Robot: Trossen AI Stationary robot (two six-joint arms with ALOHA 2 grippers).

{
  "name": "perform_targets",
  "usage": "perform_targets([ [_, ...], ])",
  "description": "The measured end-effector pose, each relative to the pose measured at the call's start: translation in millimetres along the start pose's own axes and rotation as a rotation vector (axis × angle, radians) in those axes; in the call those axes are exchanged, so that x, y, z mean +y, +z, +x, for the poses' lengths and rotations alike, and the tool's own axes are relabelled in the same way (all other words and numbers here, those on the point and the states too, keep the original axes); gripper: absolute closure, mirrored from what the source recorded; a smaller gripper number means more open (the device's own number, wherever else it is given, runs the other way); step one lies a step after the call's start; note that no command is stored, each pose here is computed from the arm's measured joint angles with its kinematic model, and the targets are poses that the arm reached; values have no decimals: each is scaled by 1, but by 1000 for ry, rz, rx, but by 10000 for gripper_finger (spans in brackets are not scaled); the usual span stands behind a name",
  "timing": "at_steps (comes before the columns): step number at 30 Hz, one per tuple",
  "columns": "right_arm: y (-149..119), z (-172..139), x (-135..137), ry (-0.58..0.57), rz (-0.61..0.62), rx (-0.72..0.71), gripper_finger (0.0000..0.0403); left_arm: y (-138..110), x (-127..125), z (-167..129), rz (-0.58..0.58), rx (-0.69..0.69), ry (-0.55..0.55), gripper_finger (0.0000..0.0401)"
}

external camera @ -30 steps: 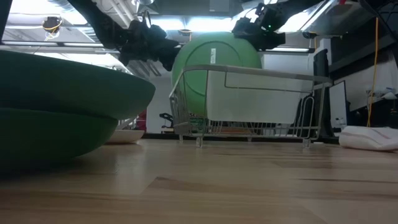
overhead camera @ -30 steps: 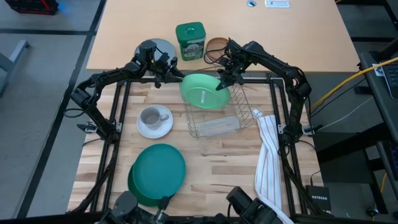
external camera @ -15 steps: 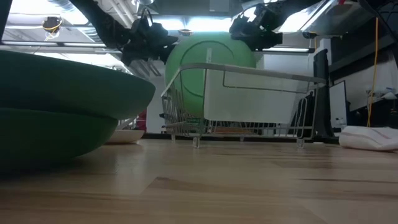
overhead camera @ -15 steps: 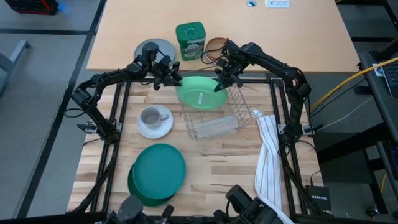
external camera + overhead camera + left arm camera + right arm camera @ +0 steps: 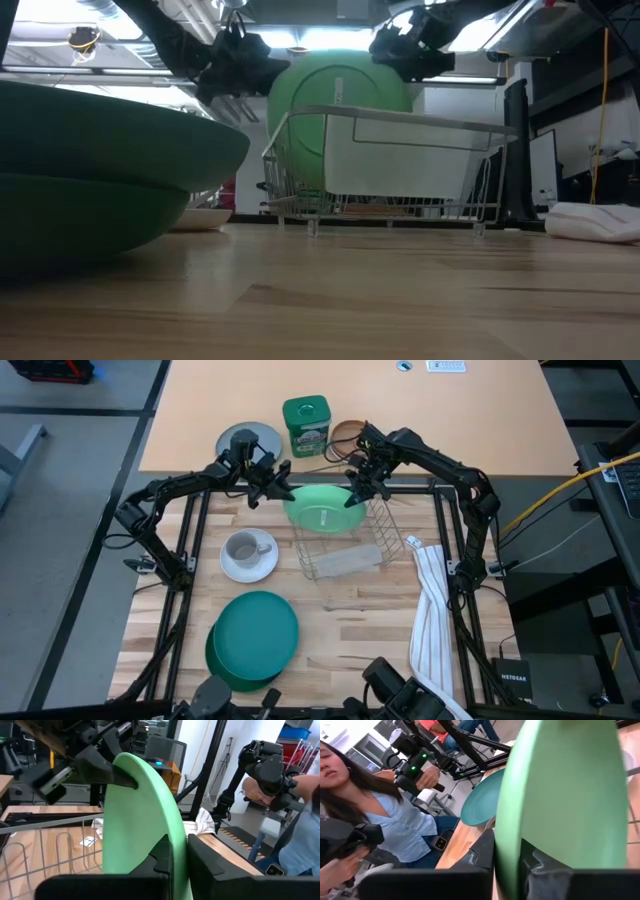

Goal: Sort dishes
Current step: Put the light green plate into the dish rack

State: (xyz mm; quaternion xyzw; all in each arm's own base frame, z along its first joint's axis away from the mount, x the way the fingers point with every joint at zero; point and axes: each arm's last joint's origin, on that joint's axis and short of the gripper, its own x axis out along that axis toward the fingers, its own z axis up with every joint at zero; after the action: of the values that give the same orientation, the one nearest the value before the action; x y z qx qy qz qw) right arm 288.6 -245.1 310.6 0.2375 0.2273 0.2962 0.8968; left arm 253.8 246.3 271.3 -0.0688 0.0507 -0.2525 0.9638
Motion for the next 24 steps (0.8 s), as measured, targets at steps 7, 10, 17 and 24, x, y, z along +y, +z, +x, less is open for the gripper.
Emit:
perform_targets([
  [7,0,-1,-1,-12,11,3,313,0,0,1,-7,1,10,382],
  [10,2,-1,-3,-30,10,6,291,0,0,1,-14,1,17,388],
  [17,8,-5,-10,-122,-34,13,264,1,1,0,-41,2,41,392],
  [24,15,-9,-8,-205,-83,19,263,2,1,0,-40,0,53,399],
])
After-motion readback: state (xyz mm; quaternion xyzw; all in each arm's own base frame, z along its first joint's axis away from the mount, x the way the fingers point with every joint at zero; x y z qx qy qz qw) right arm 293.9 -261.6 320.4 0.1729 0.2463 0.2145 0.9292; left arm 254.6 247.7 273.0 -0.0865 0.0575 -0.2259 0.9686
